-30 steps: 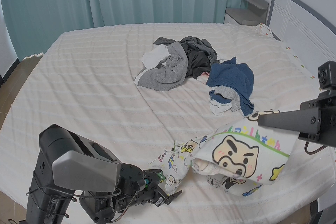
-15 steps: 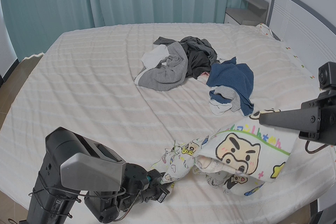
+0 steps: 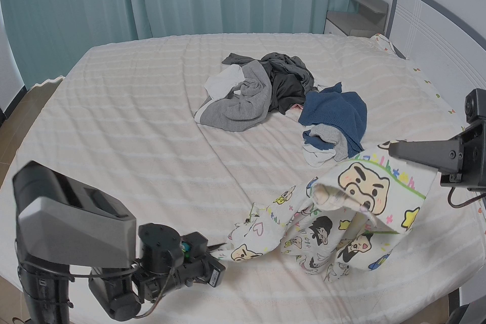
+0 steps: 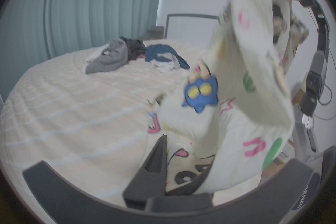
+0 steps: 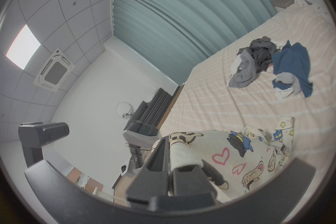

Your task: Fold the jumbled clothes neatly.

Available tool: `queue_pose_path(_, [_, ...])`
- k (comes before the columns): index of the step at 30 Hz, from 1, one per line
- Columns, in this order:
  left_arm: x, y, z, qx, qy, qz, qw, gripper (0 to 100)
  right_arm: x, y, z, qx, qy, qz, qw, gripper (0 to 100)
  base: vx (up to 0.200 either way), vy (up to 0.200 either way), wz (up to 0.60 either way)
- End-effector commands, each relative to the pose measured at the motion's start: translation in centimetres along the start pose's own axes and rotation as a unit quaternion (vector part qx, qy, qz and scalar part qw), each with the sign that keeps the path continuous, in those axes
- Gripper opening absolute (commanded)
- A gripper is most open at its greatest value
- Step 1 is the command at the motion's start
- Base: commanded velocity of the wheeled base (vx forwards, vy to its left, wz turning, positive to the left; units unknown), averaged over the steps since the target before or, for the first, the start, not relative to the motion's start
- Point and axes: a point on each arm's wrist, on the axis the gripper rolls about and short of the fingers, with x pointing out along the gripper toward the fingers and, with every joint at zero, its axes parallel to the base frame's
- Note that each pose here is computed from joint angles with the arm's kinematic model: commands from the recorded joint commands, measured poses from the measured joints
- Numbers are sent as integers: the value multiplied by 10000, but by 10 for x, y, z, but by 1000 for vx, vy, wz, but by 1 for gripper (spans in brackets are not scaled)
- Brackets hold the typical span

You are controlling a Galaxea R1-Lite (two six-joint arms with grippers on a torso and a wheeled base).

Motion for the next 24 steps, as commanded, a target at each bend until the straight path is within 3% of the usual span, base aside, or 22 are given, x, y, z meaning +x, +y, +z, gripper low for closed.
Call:
queue_pose_path(1, [-51,26,47,-206,-972,486,9939,0,-19,-13,5,34,-439,-498,9978,0,0,0,0])
queue_pose_path(3, [-71,36,69,-235,-1514,723,9855,0,-27,-17,9,28,-665,-702,9953,0,0,0,0])
queue_pose_path(6, [-88,46,86,-233,-1973,957,9754,0,-32,-21,13,13,-820,-872,9928,0,0,0,0])
queue_pose_path(7, [-98,52,97,-214,-2266,1090,9676,0,-36,-22,16,-5,-929,-963,9910,0,0,0,0])
queue_pose_path(9, [-101,53,101,-202,-2366,1140,9647,0,-37,-22,17,-18,-966,-992,9904,0,0,0,0])
queue_pose_path(11, [-114,65,124,-165,-2853,1385,9482,0,-42,-23,22,-55,-1140,-1121,9871,0,0,0,0])
queue_pose_path(16, [-139,81,170,-90,-3453,1744,9221,0,-48,-26,28,-103,-1347,-1290,9824,0,0,0,0])
queue_pose_path(20, [-164,87,201,-83,-3545,1919,9151,0,-50,-20,37,-221,-1481,-1245,9809,0,0,0,0])
queue_pose_path(24, [-180,86,223,-91,-3515,1949,9156,0,-49,-15,47,-359,-1568,-1190,9798,0,0,0,0])
